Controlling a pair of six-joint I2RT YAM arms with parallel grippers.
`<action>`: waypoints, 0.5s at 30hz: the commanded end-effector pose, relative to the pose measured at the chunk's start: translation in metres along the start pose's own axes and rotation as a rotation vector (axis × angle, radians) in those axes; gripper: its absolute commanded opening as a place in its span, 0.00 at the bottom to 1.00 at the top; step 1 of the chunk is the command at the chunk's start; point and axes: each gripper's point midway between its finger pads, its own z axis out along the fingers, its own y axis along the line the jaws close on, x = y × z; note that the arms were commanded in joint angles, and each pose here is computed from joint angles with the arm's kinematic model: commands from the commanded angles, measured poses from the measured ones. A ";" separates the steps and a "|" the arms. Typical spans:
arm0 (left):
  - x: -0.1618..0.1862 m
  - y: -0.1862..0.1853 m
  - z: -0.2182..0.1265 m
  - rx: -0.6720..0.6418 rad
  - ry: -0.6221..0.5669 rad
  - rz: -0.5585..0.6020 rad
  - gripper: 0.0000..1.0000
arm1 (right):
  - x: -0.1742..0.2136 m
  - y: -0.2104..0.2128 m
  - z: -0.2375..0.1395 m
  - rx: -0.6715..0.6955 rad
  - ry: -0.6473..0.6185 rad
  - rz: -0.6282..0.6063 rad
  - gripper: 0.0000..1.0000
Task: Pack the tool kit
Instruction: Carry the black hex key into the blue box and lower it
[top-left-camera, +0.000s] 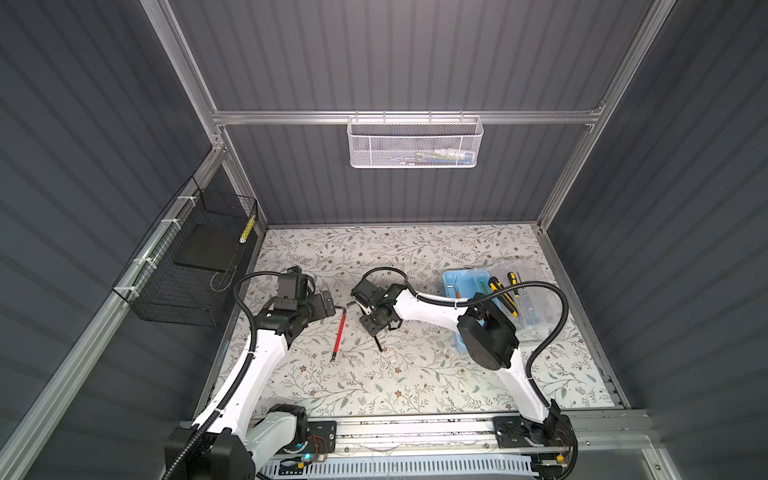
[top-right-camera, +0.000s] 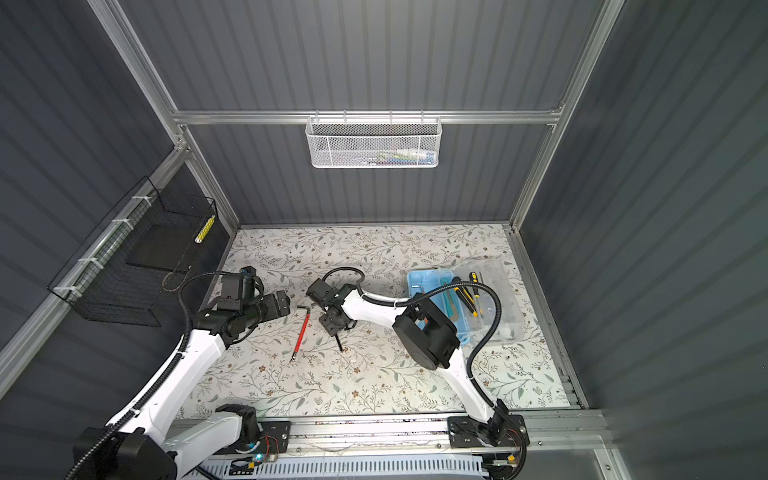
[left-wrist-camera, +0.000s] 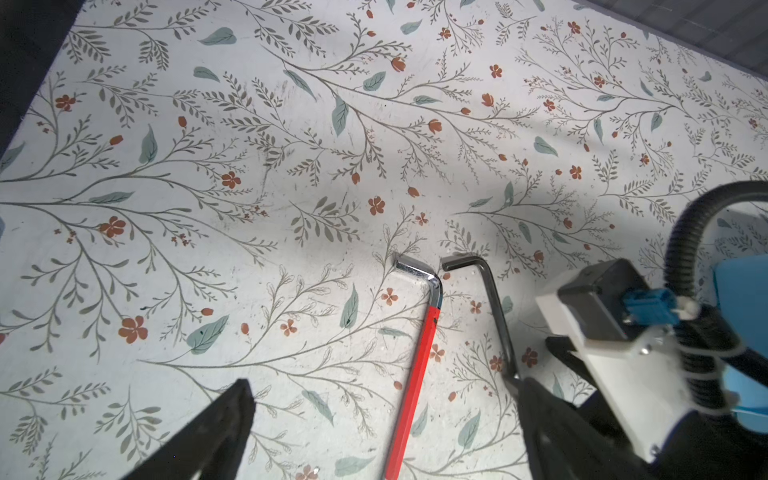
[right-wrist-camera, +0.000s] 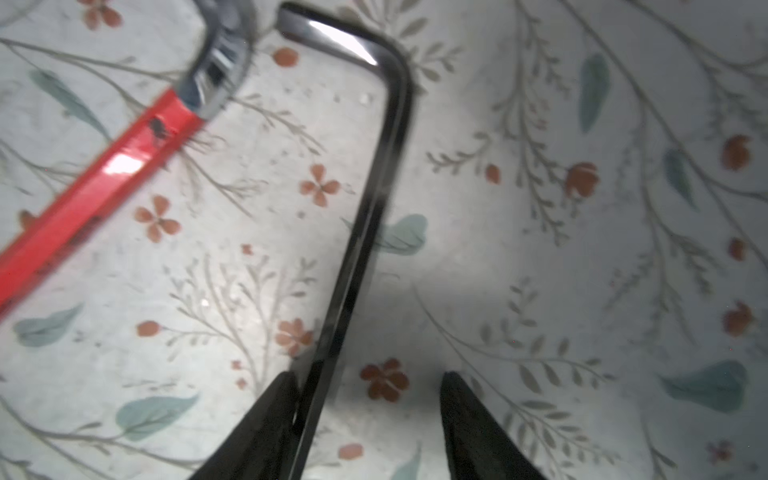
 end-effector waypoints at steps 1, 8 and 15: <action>-0.006 -0.001 -0.001 0.007 -0.015 -0.006 0.99 | 0.032 -0.020 0.017 0.072 0.121 -0.044 0.56; -0.007 -0.002 -0.002 0.013 -0.010 0.001 0.99 | 0.024 0.010 0.031 -0.085 0.088 0.085 0.52; -0.009 -0.003 -0.003 0.018 -0.015 0.003 1.00 | 0.025 0.006 0.035 -0.061 0.090 0.141 0.40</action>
